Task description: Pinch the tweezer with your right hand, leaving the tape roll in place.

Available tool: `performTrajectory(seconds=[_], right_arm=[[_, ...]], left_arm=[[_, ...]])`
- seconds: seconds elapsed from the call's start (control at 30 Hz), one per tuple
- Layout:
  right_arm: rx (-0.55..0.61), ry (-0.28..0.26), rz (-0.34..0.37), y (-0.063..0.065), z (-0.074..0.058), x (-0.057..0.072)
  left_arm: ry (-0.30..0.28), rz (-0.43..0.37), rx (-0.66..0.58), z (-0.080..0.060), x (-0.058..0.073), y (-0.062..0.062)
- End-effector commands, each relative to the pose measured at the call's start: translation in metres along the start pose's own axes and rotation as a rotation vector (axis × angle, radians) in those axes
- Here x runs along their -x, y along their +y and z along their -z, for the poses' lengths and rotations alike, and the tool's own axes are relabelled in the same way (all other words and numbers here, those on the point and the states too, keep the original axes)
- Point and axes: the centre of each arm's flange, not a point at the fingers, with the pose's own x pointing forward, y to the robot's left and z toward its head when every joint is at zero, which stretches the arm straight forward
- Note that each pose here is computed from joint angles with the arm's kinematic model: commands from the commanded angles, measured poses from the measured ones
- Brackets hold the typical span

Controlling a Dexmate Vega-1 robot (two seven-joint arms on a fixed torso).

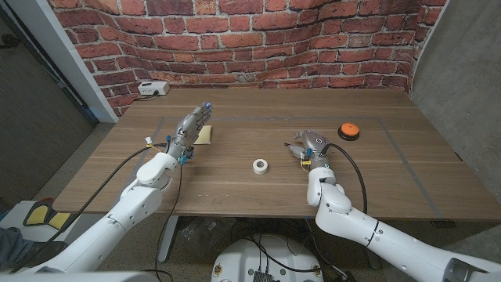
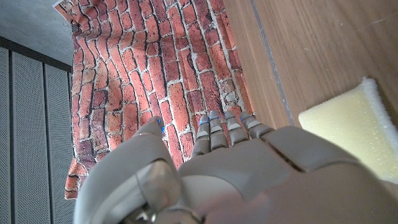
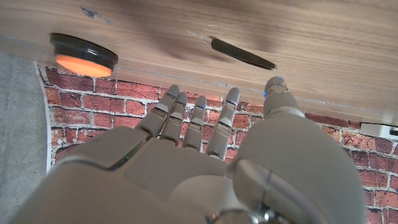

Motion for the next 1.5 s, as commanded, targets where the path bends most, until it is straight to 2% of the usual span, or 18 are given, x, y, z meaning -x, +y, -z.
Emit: performTrajectory(seconds=[0.03, 0.37, 0.7, 0.93, 1.2, 1.5], right_arm=[[0.021, 0.001, 0.023, 0.008, -0.012, -0.003], [0.040, 0.011, 0.015, 0.016, -0.017, -0.007], [0.044, 0.026, 0.014, 0.019, -0.009, -0.009], [0.035, 0.036, -0.015, 0.017, -0.008, -0.012], [0.033, 0.042, -0.010, 0.016, -0.005, -0.011], [0.037, 0.034, -0.018, 0.021, -0.007, -0.011]], left_arm=[[0.002, -0.003, 0.005, 0.002, -0.001, 0.003], [0.001, 0.002, 0.003, 0.000, -0.002, 0.003], [0.006, 0.012, -0.008, -0.001, -0.006, 0.002], [0.012, 0.014, -0.002, 0.001, -0.007, 0.000], [0.011, 0.014, -0.002, 0.001, -0.006, -0.002], [0.016, 0.010, 0.002, 0.003, -0.005, -0.002]])
